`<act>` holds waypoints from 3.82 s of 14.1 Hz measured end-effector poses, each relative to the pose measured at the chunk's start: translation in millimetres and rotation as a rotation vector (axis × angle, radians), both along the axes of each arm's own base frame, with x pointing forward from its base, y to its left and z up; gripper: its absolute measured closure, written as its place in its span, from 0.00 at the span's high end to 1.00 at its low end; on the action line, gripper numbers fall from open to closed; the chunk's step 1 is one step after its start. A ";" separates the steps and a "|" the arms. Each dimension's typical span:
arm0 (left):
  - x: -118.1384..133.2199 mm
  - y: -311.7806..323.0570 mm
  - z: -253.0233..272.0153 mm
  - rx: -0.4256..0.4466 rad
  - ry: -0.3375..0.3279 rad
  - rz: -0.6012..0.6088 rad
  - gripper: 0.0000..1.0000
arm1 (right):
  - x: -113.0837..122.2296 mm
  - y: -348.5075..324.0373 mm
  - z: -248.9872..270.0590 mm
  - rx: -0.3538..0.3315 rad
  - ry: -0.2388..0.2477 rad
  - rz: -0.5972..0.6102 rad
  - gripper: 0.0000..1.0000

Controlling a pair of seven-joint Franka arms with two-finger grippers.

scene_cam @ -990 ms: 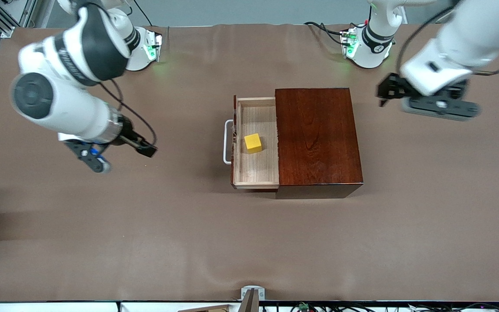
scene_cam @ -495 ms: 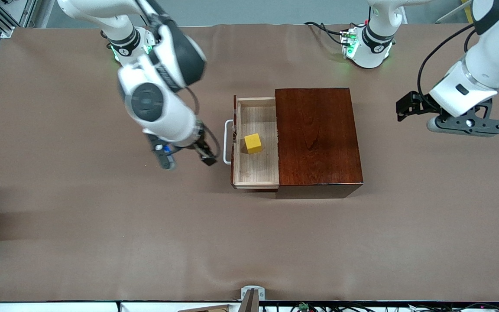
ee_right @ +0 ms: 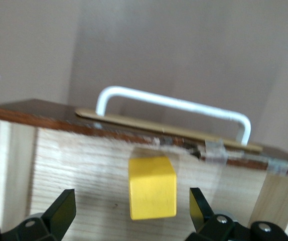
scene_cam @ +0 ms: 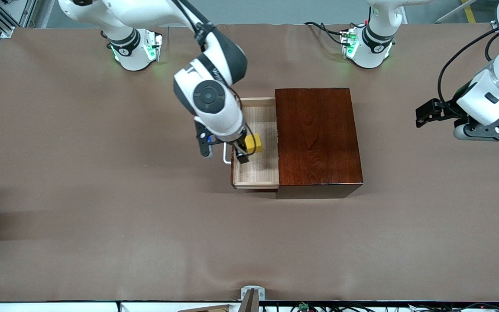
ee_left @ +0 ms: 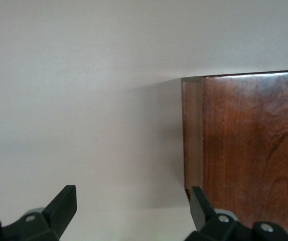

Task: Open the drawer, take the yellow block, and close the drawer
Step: 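Lower the right gripper into the drawer and grasp the yellow cube, then lift the cube out with the right gripper while the left gripper returns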

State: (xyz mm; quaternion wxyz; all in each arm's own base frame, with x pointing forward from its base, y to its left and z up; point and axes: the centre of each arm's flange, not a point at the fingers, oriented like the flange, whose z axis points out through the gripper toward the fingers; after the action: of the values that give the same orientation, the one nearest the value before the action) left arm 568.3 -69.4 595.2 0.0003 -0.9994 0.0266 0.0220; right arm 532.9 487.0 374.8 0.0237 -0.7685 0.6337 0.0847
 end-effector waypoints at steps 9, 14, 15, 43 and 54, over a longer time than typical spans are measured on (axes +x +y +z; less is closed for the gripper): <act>2.6 10.5 0.8 0.003 -0.012 -0.036 1.00 | -23.2 32.3 -32.7 -0.041 0.012 -0.025 1.00; 2.7 10.0 1.0 0.003 -0.014 -0.037 1.00 | -24.1 39.0 -56.3 -0.057 -0.011 -0.010 1.00; 2.7 9.0 1.1 0.003 -0.015 -0.039 1.00 | -24.0 38.8 -61.8 -0.065 -0.011 -0.007 1.00; -5.5 -52.3 6.5 -0.006 -0.033 -0.148 1.00 | 81.8 -187.5 81.3 -0.022 -0.044 0.431 0.56; -69.2 -217.6 16.7 -0.088 -0.034 -0.455 1.00 | 117.1 -422.4 -52.5 0.051 -0.060 0.848 0.56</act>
State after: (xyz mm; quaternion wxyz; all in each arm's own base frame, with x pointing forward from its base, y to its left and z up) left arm 499.1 -287.0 611.9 -0.0378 -0.9669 0.2521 0.0036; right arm 650.0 64.6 322.2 0.0242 -0.9625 0.2581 0.0800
